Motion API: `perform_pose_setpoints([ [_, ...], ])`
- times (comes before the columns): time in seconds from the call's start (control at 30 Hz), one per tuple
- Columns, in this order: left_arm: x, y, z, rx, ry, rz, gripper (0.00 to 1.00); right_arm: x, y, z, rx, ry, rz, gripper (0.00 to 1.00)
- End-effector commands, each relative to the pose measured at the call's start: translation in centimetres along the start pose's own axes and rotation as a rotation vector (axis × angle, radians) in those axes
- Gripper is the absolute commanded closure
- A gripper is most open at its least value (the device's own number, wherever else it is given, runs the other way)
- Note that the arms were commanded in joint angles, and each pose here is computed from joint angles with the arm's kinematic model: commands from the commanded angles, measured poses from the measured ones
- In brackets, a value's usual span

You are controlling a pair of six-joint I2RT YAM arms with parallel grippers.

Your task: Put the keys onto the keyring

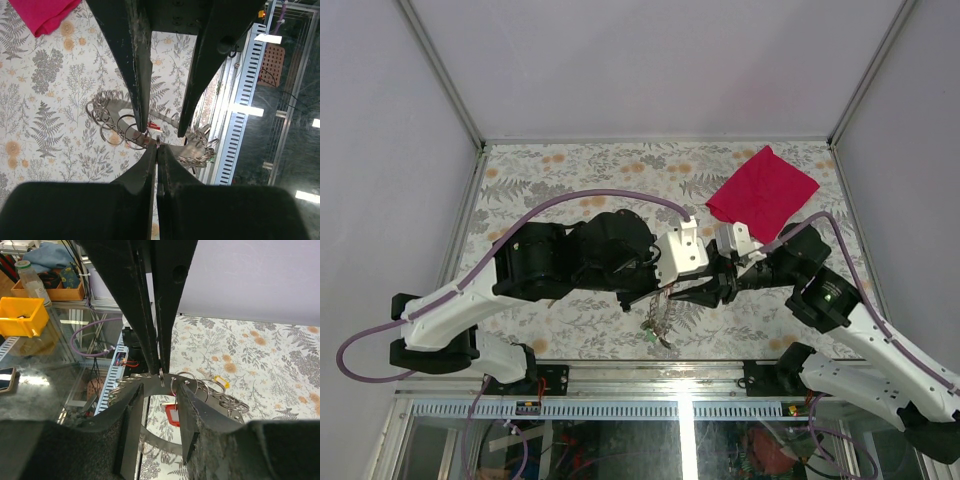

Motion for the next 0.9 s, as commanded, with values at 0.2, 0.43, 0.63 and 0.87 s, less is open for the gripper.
perform_pose_setpoints([
  [0.2, -0.7, 0.0, 1.5, 0.027, -0.07, 0.005, 1.0, 0.9, -0.4, 0.9, -0.041, -0.046, 0.021, 0.62],
  [0.43, -0.7, 0.0, 1.6, 0.026, -0.075, 0.006, 1.0, 1.5, -0.3, 0.8, -0.036, -0.044, 0.04, 0.7],
  [0.63, -0.6, 0.0, 1.6, 0.026, -0.072, 0.002, 1.0, 1.8, -0.2, 1.0, -0.046, -0.055, 0.046, 0.88],
  [0.87, -1.7, 0.0, 2.2, 0.018, -0.14, 0.007, 1.0, 1.7, 0.1, 2.1, -0.051, -0.134, 0.032, 1.0],
])
Point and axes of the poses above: each gripper's point midway between its finger pads, its own x axis out along the fingers, its own y axis along the line the jaws close on, z = x × y, the point moved 5 cm from there along -x, back along the fingers, and after that the axes turned 4 degrees about -x, right-handed, at the moved point
